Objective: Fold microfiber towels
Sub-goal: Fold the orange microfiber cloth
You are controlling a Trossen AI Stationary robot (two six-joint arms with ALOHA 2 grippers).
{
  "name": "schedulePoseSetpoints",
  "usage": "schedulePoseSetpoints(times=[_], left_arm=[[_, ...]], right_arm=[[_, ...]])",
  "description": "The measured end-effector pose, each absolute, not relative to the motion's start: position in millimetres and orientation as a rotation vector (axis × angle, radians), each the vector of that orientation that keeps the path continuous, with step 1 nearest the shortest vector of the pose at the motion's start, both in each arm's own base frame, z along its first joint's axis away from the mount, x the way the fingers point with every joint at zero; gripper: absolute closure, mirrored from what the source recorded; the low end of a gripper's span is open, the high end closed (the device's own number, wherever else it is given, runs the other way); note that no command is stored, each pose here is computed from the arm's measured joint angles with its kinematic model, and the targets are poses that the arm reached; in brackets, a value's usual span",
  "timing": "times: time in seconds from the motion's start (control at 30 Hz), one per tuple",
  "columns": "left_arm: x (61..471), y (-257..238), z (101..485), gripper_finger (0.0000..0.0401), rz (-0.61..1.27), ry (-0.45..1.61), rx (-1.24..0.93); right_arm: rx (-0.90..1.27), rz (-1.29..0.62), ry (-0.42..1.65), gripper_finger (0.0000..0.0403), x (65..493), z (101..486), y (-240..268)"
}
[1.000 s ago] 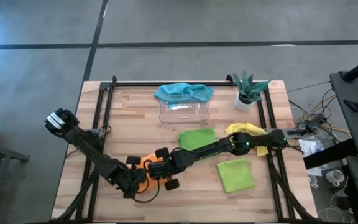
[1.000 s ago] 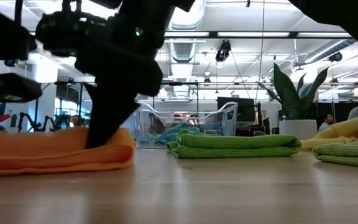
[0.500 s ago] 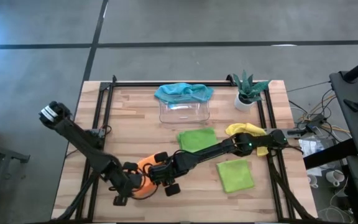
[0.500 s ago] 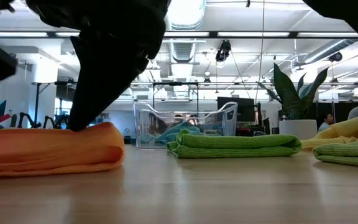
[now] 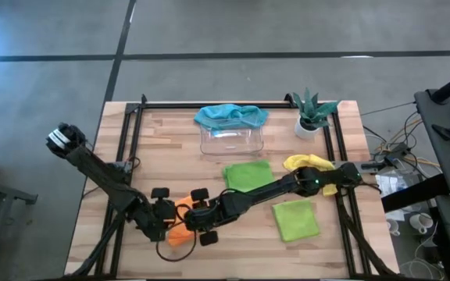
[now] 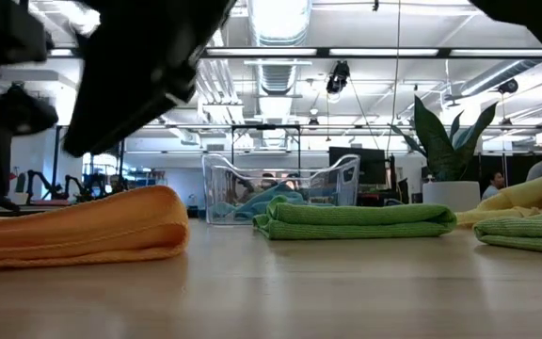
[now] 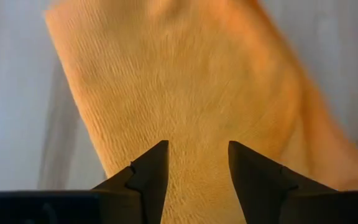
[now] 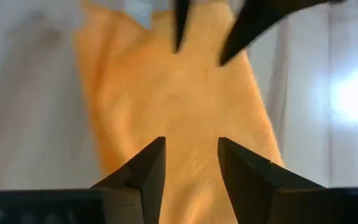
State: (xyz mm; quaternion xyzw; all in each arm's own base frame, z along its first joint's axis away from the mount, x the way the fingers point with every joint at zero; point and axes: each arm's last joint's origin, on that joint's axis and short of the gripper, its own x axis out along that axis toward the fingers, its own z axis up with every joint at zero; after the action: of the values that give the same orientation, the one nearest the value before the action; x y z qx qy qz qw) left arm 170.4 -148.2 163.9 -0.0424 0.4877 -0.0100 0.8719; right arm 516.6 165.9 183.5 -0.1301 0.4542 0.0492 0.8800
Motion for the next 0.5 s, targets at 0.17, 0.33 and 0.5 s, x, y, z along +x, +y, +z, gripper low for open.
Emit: schedulePoseSetpoints(times=[0.17, 0.33, 0.5], left_arm=[[170, -149, 140, 0.0251, 0.008, 1.094, -0.104], [170, -150, 125, 0.0251, 0.044, 1.143, -0.088], [171, -152, 128, 0.0251, 0.028, 1.145, -0.084]], right_arm=[[-0.273, 0.151, 1.016, 0.0261, 517, 148, 171], [-0.165, 0.383, 1.058, 0.0265, 508, 142, 195], [-0.193, 0.37, 1.092, 0.0266, 500, 150, 200]])
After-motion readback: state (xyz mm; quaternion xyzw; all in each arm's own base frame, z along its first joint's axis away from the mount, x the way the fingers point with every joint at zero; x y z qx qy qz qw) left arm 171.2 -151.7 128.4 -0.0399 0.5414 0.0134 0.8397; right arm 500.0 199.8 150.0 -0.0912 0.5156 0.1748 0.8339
